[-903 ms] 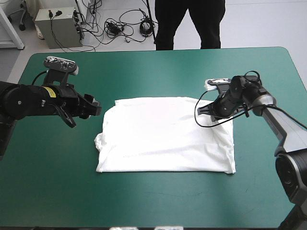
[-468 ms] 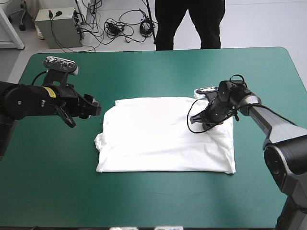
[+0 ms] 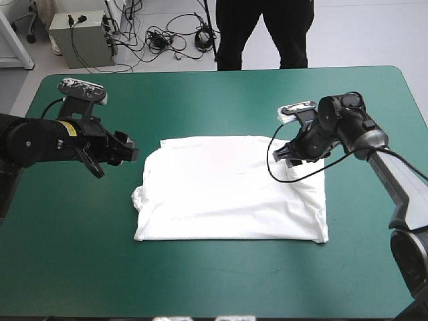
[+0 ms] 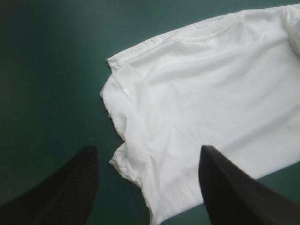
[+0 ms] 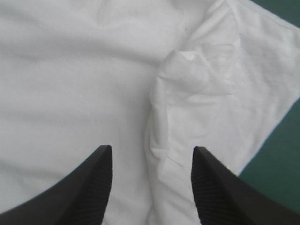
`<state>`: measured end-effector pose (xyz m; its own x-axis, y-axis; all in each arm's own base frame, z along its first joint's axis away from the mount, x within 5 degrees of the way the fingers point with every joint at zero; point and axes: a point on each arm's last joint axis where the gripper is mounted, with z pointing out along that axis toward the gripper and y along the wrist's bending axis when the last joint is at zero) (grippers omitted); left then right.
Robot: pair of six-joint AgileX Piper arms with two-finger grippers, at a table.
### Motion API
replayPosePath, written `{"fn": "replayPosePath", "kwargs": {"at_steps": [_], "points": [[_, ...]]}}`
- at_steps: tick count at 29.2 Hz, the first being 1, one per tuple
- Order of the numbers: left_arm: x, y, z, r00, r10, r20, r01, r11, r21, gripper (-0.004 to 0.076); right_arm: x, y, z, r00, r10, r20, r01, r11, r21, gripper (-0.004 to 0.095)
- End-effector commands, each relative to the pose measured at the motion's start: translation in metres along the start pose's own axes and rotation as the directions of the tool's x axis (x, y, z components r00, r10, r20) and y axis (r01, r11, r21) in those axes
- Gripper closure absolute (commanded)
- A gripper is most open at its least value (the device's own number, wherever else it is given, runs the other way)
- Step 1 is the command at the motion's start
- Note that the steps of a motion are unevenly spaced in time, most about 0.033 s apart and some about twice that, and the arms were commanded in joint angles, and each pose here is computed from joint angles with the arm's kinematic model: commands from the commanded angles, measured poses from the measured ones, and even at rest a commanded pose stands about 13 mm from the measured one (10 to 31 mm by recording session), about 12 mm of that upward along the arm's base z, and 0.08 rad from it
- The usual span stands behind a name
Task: Fold the cloth
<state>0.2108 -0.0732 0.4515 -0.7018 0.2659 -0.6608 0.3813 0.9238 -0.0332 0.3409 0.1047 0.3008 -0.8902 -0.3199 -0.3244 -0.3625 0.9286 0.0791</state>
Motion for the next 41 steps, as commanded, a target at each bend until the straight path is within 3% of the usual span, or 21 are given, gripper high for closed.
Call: {"fn": "replayPosePath", "kwargs": {"at_steps": [1,5,9,14,32,41], "points": [[0.006,0.002,-0.02,0.999,-0.037,0.019,0.038,0.998,-0.054,0.0268,0.008,0.0,-0.055,0.994,-0.035,0.102,0.026,0.996,0.083,0.0412],[0.026,0.011,-0.01,0.997,-0.057,-0.043,0.05,0.987,-0.15,0.0267,0.026,-0.002,-0.098,0.982,-0.039,0.184,0.007,0.986,0.169,0.0412],[0.048,0.015,0.026,0.982,-0.097,-0.163,0.067,0.982,-0.179,0.0267,0.043,0.001,-0.132,0.965,-0.029,0.261,-0.024,0.98,0.197,0.0412],[0.063,0.016,0.08,0.969,-0.138,-0.207,0.106,0.982,-0.158,0.0267,0.059,0.004,-0.158,0.946,-0.037,0.323,-0.031,0.978,0.205,0.0412],[0.073,0.048,0.202,0.898,-0.183,-0.401,0.111,0.974,-0.197,0.0268,0.064,0.004,-0.16,0.948,-0.036,0.317,-0.033,0.977,0.209,0.0412],[0.08,0.04,0.23,0.864,-0.194,-0.464,0.169,0.981,-0.096,0.03,0.063,0.004,-0.16,0.944,-0.035,0.329,-0.035,0.978,0.206,0.0412]]}}
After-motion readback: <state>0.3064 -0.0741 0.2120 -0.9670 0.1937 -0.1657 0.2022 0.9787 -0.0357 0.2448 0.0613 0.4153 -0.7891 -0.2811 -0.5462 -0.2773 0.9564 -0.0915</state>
